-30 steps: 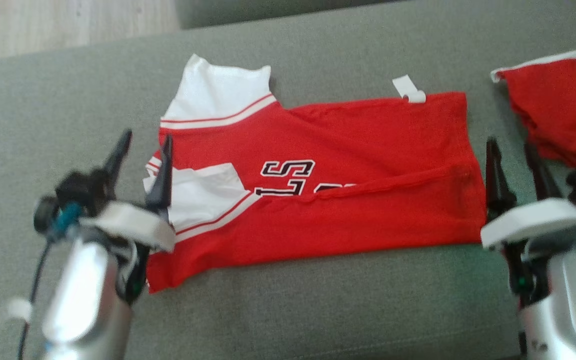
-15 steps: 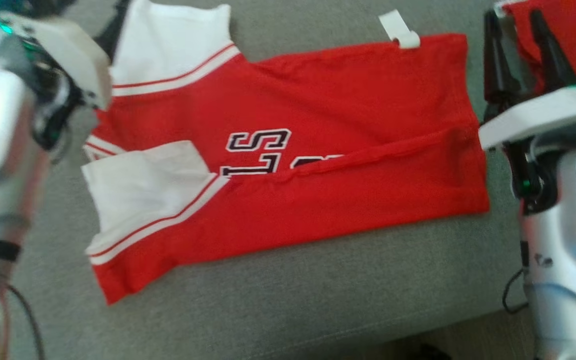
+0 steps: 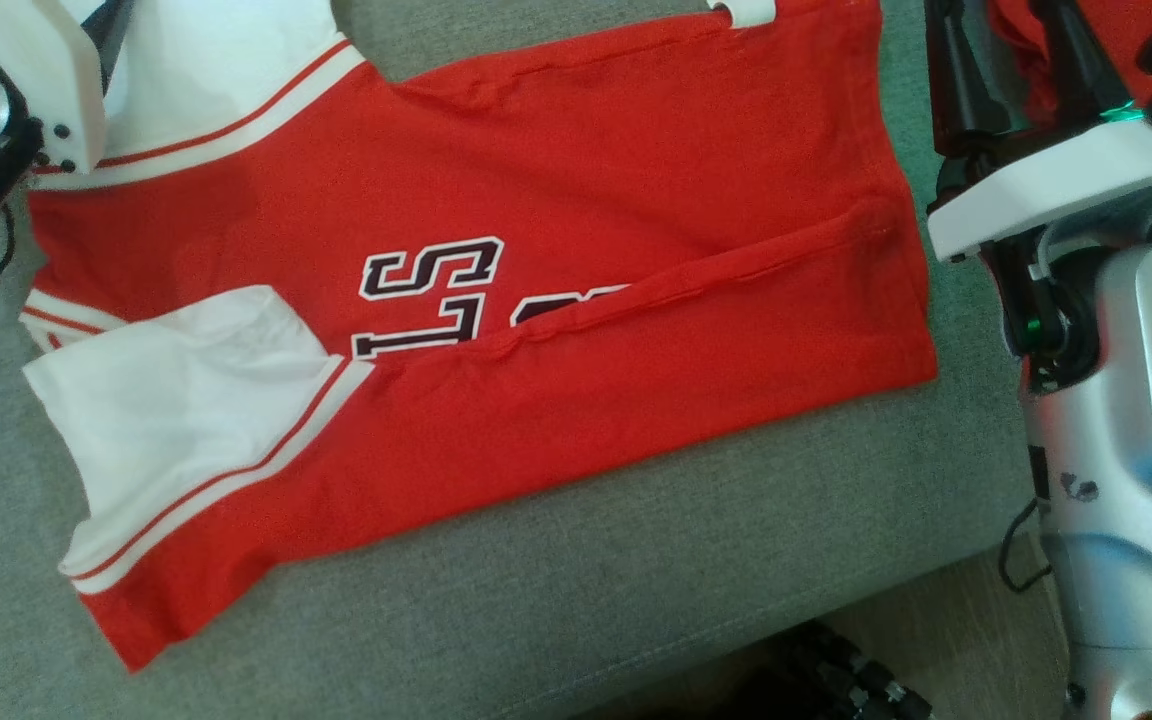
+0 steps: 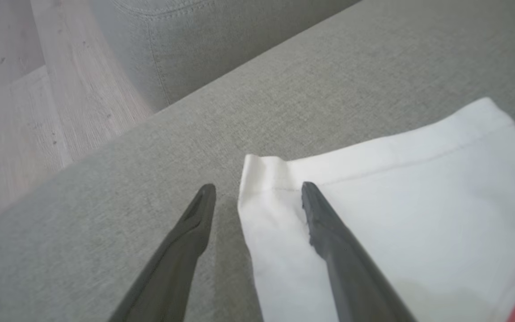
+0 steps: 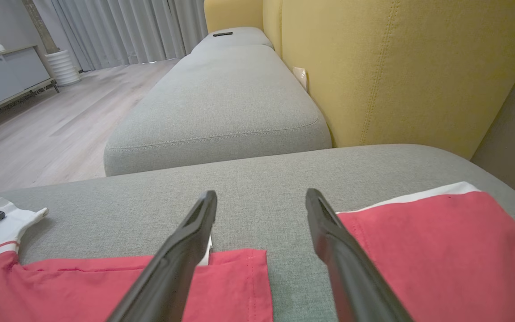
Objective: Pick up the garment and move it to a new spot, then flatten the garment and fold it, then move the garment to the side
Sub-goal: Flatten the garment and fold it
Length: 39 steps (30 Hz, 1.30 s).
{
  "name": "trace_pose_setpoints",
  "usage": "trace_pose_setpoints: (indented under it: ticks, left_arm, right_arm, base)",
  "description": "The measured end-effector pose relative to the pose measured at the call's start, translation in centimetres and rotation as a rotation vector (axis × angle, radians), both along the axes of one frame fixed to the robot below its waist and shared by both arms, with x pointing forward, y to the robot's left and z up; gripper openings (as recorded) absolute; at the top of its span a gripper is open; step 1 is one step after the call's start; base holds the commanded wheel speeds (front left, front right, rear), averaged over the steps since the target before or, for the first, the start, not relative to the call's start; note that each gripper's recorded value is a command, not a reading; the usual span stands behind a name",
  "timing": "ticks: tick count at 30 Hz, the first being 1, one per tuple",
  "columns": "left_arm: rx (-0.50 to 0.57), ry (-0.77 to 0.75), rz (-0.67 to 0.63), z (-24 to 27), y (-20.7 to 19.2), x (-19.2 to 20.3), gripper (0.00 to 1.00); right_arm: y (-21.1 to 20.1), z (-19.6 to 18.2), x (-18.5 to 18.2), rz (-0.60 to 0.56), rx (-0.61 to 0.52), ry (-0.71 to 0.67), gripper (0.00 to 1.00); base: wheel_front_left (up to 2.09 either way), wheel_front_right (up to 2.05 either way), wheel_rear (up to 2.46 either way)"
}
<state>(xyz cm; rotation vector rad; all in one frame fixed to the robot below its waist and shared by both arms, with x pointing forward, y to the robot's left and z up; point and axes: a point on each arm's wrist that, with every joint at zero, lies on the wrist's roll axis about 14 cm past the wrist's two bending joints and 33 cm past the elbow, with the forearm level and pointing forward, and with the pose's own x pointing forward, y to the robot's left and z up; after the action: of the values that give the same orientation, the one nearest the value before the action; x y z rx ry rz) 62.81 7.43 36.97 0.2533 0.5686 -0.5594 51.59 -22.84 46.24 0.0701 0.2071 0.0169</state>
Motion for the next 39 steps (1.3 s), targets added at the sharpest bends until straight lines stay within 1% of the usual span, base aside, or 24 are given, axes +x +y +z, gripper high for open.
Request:
trace_pose_setpoints:
  ticks: [3, 8, 9, 10, 12, 15, 19, 22, 25, 28, 29, 30, 35, 39]
  left_arm:
    - [0.012, 0.051, -0.01, -1.2, -0.3, -0.5, 1.0]
    - [0.004, 0.114, 0.0, -1.6, -0.3, -0.6, 1.0]
    - [-0.003, 0.127, 0.004, -1.6, -0.4, -0.7, 0.33]
    - [-0.012, 0.135, 0.007, -1.5, -0.4, -0.7, 0.0]
    - [-0.024, 0.142, 0.002, -1.4, -0.6, -1.1, 0.0]
    - [-0.03, 0.107, -0.004, -0.8, -0.2, -1.2, 0.0]
    - [-0.077, -0.004, 0.016, 1.6, 0.7, -0.8, 0.0]
    - [-0.111, -0.097, 0.018, 3.8, 1.1, -0.9, 0.0]
    - [-0.129, -0.169, 0.014, 5.9, 1.5, -1.4, 0.0]
    - [-0.121, -0.223, 0.006, 7.4, 2.4, -2.2, 0.0]
    - [-0.116, -0.234, 0.005, 7.8, 2.8, -2.6, 0.0]
    - [-0.116, -0.24, 0.001, 8.0, 3.0, -3.1, 0.0]
    - [-0.1, -0.231, -0.024, 7.8, 3.8, -6.0, 0.0]
    - [-0.106, -0.235, -0.031, 8.0, 4.1, -6.6, 0.0]
  right_arm:
    - [-0.2, -0.2, -0.1, -0.002, -0.002, 0.005, 1.0]
    - [-0.5, -0.7, -0.2, -0.006, -0.009, 0.02, 1.0]
    - [-0.5, -0.7, -0.1, -0.005, -0.01, 0.02, 1.0]
    - [-0.6, -0.7, 0.0, -0.005, -0.012, 0.02, 1.0]
    - [-0.8, -0.5, 0.3, -0.004, -0.019, 0.016, 1.0]
    - [-1.0, 0.0, 0.7, -0.003, -0.027, 0.002, 1.0]
    - [-0.7, 0.1, 1.0, 0.017, -0.036, 0.009, 1.0]
    - [-0.3, -0.2, 1.1, 0.045, -0.056, 0.039, 1.0]
    - [0.1, -1.2, 1.2, 0.076, -0.071, 0.097, 1.0]
    - [0.6, -2.6, 1.2, 0.125, -0.114, 0.168, 1.0]
    - [0.8, -3.0, 1.3, 0.13, -0.099, 0.192, 1.0]
    - [1.0, -3.4, 1.3, 0.136, -0.086, 0.217, 1.0]
    - [2.8, -5.6, 1.5, 0.23, -0.119, 0.327, 1.0]
    - [3.3, -6.1, 3.0, 0.276, -0.175, 0.372, 1.0]
  base:
    - [0.0, 0.0, 0.0]
    - [0.0, 0.0, 0.0]
    - [0.0, 0.0, 0.0]
    - [0.0, 0.0, 0.0]
    - [0.0, 0.0, 0.0]
    - [0.0, 0.0, 0.0]
    - [0.0, 0.0, 0.0]
    - [0.0, 0.0, 0.0]
    - [0.0, 0.0, 0.0]
    - [0.0, 0.0, 0.0]
    - [0.0, 0.0, 0.0]
    - [0.0, 0.0, 0.0]
    - [0.0, 0.0, 0.0]
    - [0.0, 0.0, 0.0]
